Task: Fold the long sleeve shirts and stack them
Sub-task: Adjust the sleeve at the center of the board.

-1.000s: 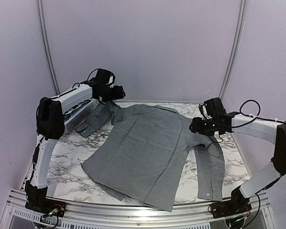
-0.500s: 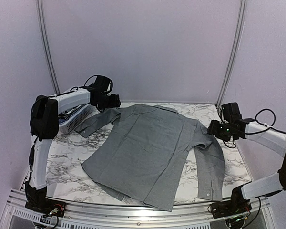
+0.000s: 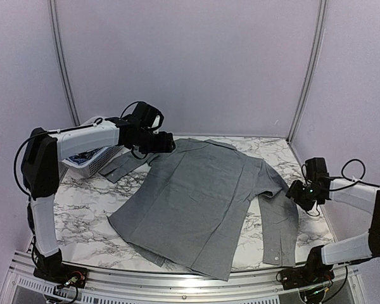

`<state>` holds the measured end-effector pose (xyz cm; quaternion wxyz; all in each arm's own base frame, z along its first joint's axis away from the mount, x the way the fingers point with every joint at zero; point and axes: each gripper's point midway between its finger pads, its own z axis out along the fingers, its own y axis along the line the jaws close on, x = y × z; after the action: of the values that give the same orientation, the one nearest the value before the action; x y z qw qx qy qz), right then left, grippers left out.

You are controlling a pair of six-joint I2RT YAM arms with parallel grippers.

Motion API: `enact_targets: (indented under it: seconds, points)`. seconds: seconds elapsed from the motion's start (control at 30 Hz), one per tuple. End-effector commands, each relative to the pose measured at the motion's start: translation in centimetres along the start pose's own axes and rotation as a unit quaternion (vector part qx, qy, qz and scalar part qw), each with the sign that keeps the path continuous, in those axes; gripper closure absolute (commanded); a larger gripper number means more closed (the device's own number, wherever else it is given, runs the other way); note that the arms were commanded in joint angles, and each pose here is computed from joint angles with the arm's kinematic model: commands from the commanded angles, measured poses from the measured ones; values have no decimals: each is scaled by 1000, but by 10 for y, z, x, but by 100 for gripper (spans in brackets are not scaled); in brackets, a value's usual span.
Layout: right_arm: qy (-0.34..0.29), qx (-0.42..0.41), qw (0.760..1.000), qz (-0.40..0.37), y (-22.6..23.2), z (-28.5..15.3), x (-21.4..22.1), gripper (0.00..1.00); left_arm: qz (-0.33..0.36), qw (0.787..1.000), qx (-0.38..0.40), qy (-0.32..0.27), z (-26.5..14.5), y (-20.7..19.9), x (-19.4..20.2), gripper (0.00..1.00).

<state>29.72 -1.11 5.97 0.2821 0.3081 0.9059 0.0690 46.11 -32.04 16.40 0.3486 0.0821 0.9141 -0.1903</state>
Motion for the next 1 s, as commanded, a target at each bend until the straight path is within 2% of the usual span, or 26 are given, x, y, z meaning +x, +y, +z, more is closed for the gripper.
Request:
enact_targets:
  seconds: [0.0, 0.1, 0.27, 0.37, 0.47, 0.83, 0.97]
  points:
    - [-10, -24, 999, 28, 3, -1, 0, 37, -6, 1000, 16, -7, -16, -15, 6, 22]
    - [3, -32, 999, 31, 3, 2, 9, 43, -2, 1000, 28, -6, -23, -29, 13, 22]
    - [9, -41, 999, 21, 5, 1, 12, 66, 9, 999, 50, -7, -36, -50, 19, 22]
    - [13, -59, 998, 7, 14, -4, 10, 86, 16, 998, 59, -7, -43, -59, 22, 22]
    - [13, -91, 996, -5, 31, -14, 4, 99, 23, 998, 66, -8, -49, -66, 26, 22]
    - [13, -197, 977, -81, 139, -61, -1, 100, 53, 991, 116, 30, -55, -99, 62, 23]
    - [7, -196, 975, -99, 154, -55, -11, 100, 99, 983, 142, 59, -64, -121, 100, 25]
